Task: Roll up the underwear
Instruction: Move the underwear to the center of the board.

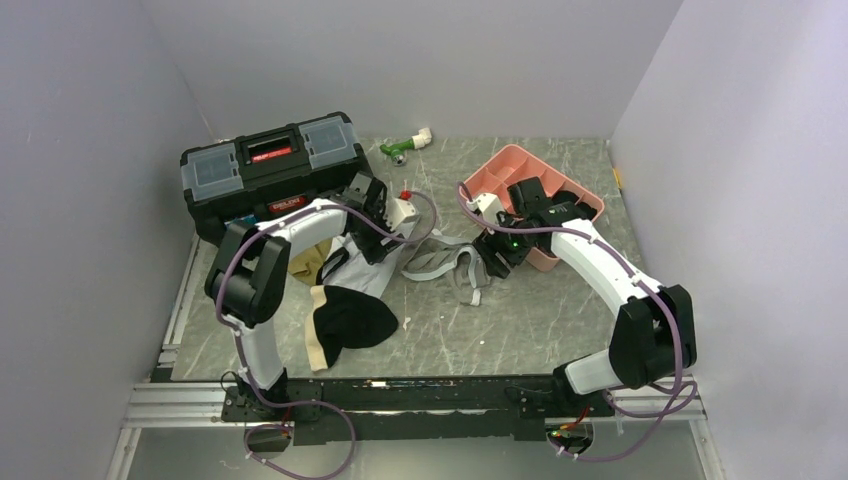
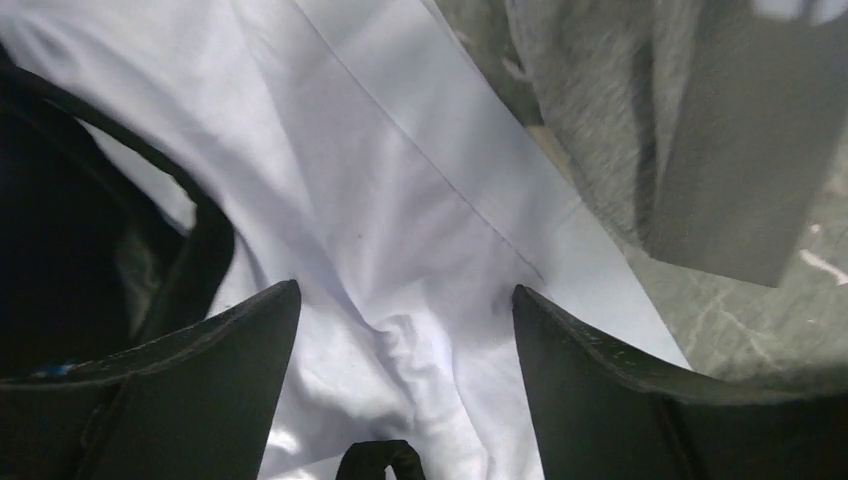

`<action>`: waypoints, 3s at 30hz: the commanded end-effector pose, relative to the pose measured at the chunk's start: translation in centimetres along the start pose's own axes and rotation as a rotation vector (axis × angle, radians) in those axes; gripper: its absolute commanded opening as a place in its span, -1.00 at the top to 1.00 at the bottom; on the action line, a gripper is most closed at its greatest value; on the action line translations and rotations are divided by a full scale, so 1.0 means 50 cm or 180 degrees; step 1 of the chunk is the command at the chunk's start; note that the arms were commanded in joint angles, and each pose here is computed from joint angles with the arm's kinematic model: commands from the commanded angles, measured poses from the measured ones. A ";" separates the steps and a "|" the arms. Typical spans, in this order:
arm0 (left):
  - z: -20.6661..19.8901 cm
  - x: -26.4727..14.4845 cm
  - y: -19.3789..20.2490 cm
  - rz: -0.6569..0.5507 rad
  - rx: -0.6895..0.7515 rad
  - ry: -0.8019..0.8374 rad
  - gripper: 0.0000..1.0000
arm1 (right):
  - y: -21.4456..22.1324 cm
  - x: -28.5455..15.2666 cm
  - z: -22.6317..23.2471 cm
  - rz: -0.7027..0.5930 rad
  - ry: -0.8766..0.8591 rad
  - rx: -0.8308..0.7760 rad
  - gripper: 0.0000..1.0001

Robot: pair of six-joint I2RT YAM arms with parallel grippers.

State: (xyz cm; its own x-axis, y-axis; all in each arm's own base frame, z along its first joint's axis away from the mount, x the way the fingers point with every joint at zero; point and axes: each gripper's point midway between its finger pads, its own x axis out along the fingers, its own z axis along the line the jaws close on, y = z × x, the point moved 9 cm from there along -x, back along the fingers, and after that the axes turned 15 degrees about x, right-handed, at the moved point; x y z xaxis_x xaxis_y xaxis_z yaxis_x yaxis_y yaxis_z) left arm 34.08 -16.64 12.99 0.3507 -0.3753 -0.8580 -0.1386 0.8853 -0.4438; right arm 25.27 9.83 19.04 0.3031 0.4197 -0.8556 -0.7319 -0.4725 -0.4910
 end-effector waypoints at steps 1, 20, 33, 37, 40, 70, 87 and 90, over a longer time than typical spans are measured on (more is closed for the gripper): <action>-0.021 0.010 0.021 0.0347 0.0007 0.0097 -0.59 | 0.002 -0.007 -0.011 -0.0119 0.0083 0.0018 -0.39; -0.040 -0.147 0.308 0.1377 -0.0336 -0.0240 1.00 | 0.001 0.016 -0.017 -0.0088 -0.0053 0.0069 -0.38; -0.059 -0.309 0.294 0.0596 -0.0682 -0.0333 -0.41 | -0.008 0.027 -0.013 -0.0066 -0.0248 0.0062 -0.39; -0.113 -0.325 0.268 0.0296 -0.0445 -0.0074 -0.70 | -0.006 0.026 -0.010 -0.0066 -0.0304 0.0032 -0.40; -0.159 -0.296 0.264 0.0416 -0.0140 0.0049 -0.76 | -0.010 0.024 -0.007 -0.0079 -0.0358 -0.0001 -0.45; 0.042 -0.349 0.331 0.1026 -0.1216 -0.1518 0.33 | -0.094 0.076 -0.016 -0.0198 -0.0287 -0.0041 -0.99; -0.038 -0.312 0.124 -0.0833 -0.0169 -0.0674 -0.91 | -0.087 0.112 -0.006 0.0015 -0.0306 -0.0100 -0.69; -0.060 -0.254 0.063 -0.0941 0.0334 -0.0602 -0.92 | -0.070 0.102 -0.003 0.0044 -0.0288 -0.0096 -0.74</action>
State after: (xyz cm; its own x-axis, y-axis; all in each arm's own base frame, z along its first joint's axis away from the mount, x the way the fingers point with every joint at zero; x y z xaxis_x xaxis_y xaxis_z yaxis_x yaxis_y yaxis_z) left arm 25.89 -5.22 22.60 0.5738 -0.4385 -0.6917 -0.1441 0.7773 -0.6124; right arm 30.43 14.00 14.66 0.1940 0.4725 -0.8597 -0.7406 -0.5042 -0.4442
